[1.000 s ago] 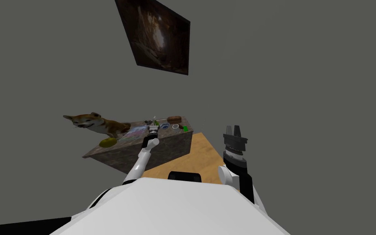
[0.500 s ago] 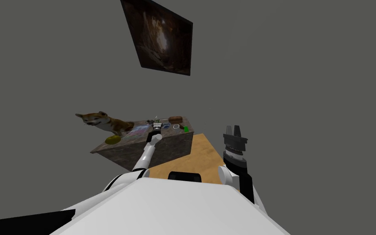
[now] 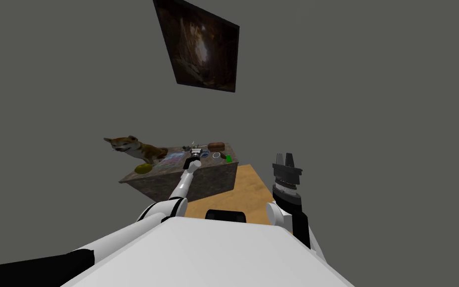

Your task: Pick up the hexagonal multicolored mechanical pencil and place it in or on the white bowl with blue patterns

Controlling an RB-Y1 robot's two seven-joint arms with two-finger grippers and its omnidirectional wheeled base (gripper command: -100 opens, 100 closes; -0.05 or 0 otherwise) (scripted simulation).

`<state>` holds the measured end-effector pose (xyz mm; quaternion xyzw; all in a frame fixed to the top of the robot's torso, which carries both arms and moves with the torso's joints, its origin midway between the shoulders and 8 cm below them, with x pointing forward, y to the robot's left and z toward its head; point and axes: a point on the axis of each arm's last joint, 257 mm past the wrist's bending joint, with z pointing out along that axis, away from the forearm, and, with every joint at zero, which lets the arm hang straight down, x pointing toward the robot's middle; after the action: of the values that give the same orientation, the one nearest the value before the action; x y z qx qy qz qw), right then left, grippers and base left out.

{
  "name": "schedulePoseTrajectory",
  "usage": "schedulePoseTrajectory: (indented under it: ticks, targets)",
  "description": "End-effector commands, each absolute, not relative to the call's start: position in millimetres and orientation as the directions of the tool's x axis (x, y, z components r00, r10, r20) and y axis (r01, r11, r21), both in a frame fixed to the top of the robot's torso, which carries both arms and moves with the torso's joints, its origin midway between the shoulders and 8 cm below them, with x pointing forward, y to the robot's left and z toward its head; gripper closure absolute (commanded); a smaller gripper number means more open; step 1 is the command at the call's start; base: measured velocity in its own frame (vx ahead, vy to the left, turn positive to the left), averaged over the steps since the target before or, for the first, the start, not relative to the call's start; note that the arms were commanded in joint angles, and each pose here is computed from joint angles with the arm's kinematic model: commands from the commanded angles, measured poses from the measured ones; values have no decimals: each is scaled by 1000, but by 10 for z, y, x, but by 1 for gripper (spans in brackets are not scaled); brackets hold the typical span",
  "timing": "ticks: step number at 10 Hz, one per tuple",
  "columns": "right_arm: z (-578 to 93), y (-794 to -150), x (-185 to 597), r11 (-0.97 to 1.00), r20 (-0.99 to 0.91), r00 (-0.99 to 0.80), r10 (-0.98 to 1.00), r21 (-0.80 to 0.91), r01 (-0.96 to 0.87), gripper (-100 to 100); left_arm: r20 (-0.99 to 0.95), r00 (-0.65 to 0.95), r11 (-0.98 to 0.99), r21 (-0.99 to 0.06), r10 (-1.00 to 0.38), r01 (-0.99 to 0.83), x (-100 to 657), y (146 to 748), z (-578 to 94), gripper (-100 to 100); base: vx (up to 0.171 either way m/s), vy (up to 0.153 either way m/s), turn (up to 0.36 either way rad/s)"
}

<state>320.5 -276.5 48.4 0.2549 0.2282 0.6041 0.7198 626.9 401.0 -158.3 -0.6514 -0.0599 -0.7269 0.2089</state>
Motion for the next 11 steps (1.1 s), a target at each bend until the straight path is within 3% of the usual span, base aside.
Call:
schedulePoseTrajectory:
  ticks: [1,5,11]
  targets:
    - [484,-2765,3205,140,-20,166,986,643,-753,0,977,-60,-918,-170,-205,359,6396,3888,-1583,100,40,-17,80]
    - [484,-2765,3205,140,-21,166,986,643,-753,0,984,-48,-937,-147,-171,318,6579,3683,-1583,100,36,-9,94]
    - [484,-2766,3204,140,-21,166,986,643,-753,0,999,-4,-982,-31,-32,189,6917,2795,-1724,100,63,13,170]
